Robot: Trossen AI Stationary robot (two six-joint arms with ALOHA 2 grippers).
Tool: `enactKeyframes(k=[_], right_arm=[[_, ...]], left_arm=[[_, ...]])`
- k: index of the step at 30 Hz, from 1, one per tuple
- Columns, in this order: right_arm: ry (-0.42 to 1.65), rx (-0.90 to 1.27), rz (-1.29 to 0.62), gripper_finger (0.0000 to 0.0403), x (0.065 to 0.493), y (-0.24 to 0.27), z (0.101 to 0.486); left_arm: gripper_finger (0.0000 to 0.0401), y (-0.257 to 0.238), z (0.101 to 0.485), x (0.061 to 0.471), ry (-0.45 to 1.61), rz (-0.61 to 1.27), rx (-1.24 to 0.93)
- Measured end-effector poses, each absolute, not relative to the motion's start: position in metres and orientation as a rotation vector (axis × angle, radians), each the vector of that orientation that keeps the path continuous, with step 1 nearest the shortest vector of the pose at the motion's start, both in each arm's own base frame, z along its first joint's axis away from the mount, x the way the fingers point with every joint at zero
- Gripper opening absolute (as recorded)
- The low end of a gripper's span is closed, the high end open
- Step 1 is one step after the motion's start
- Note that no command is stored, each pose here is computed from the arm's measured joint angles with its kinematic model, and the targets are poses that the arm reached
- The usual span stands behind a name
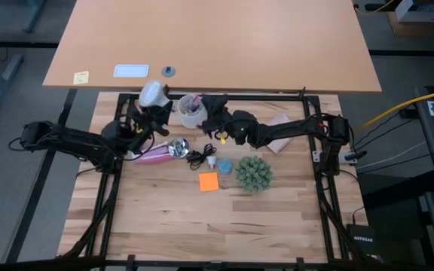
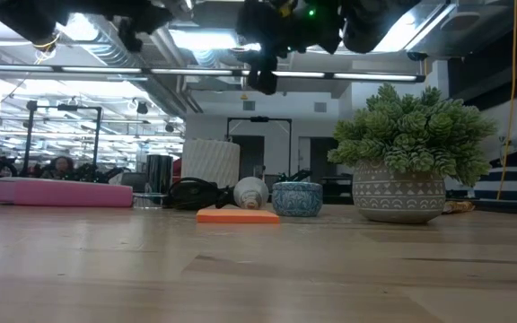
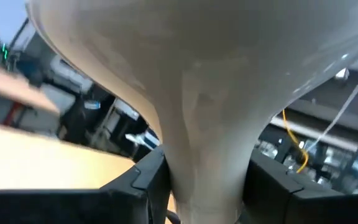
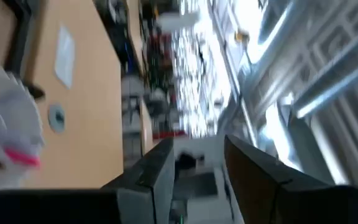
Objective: Screw lightbulb
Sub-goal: Insert the lightbulb into the silver lamp
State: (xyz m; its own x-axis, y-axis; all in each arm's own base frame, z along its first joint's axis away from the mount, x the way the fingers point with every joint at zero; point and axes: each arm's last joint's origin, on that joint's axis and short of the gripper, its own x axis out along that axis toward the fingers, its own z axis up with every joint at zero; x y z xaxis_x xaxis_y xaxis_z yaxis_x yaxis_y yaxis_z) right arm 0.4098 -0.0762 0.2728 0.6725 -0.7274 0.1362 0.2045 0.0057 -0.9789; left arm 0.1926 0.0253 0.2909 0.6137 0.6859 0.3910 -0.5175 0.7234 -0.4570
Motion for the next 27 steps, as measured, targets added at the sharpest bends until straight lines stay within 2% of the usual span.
enactKeyframes(k=[6,11,14,19,23,27], right_arm=[[0.502,-1.145,-0.948,0.0143,0.398,-0.118,0.272],[0.389,-0.892,-0.966,0.0143,0.391,-0.145,0.268],[0.284,-0.668,-0.859,0.0143,0.393,-0.149,0.261],[0.110,-0.262,-0.481,0.0143,0.399,-0.143,0.253],[0.058,-0.092,-0.364,0.0143,0.404,-0.131,0.252],[0.045,-0.048,-0.305,0.0143,0.409,-0.114,0.252]], left_arm=[[0.0150,0.020,0.294,0.180,-0.429,0.723,-0.147],[0.0150,0.019,0.294,0.166,-0.329,0.722,-0.100],[0.0150,0.019,0.289,0.156,-0.230,0.724,-0.081],[0.0150,0.019,0.273,0.139,-0.055,0.731,-0.125],[0.0150,0.017,0.252,0.134,0.107,0.702,-0.224],[0.0150,0.012,0.237,0.137,0.217,0.655,-0.296]])
